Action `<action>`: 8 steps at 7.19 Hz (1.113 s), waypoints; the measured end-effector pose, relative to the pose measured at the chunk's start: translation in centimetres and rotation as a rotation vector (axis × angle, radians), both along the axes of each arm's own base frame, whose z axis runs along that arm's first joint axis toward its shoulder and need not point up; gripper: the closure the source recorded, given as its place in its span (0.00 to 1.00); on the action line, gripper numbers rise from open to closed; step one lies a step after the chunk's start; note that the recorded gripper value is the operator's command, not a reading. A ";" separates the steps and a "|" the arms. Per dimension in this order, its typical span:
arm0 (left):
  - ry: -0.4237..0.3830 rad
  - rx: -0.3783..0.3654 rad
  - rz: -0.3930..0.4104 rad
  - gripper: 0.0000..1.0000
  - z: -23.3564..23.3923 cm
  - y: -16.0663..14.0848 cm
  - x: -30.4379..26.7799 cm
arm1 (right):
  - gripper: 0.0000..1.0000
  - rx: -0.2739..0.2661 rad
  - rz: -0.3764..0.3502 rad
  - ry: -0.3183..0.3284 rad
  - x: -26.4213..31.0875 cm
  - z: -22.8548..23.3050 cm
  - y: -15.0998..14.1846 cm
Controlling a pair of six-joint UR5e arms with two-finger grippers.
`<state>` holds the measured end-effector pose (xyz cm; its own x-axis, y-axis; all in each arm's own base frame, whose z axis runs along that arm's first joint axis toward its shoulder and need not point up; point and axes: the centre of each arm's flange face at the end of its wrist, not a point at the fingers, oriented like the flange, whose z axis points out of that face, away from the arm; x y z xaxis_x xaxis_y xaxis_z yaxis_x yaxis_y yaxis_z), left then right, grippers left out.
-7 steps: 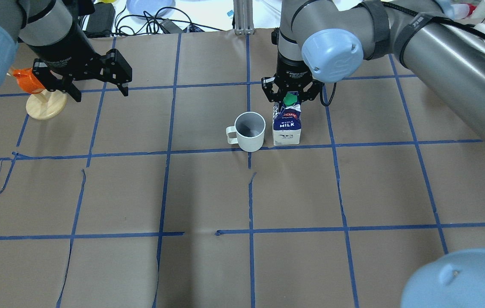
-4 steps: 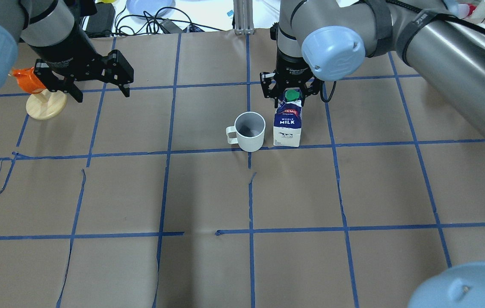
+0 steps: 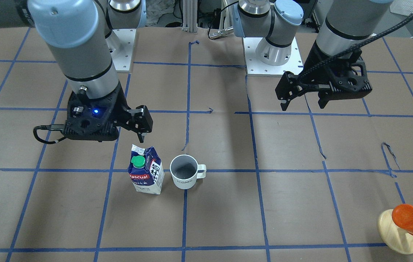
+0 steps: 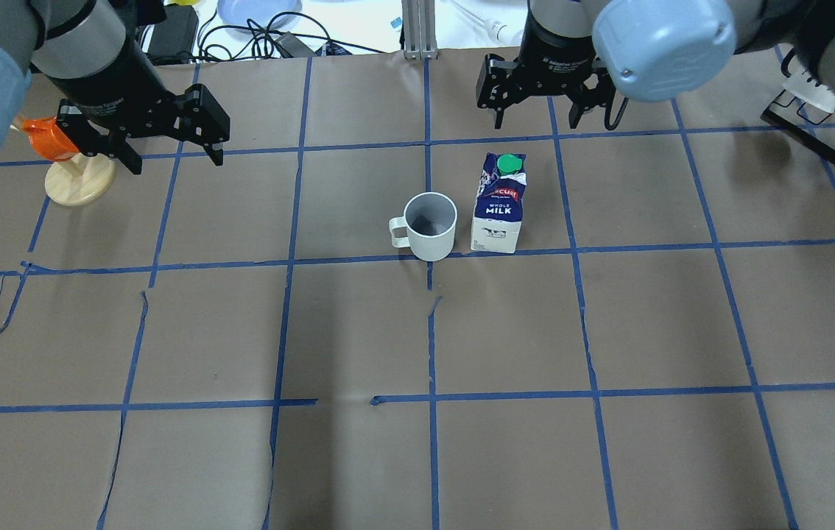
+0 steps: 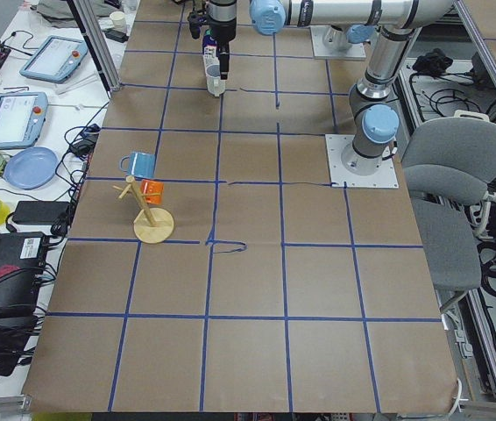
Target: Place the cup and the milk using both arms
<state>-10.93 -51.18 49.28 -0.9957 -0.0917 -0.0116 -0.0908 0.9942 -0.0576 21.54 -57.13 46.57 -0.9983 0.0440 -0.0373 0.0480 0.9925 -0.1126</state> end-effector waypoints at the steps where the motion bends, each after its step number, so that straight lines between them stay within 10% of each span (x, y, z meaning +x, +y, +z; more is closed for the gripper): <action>1: -0.001 -0.009 -0.002 0.00 0.5 0.3 -0.1 | 0.00 -0.027 -0.020 -0.002 -1.3 1.9 0.7; 4: -0.003 -0.018 -0.027 0.00 1.0 0.8 -0.1 | 0.00 0.022 -0.063 0.011 -4.7 5.7 4.4; 8: -0.004 0.003 -0.054 0.00 0.0 0.9 -0.1 | 0.00 0.033 0.081 0.024 -7.1 7.1 6.0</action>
<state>-11.03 -50.24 49.27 -0.9992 -0.0376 -0.0157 -0.0367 0.9978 -0.0546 14.43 -51.14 53.67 -0.9993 -0.0361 -0.0129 -0.0349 0.9962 -0.0802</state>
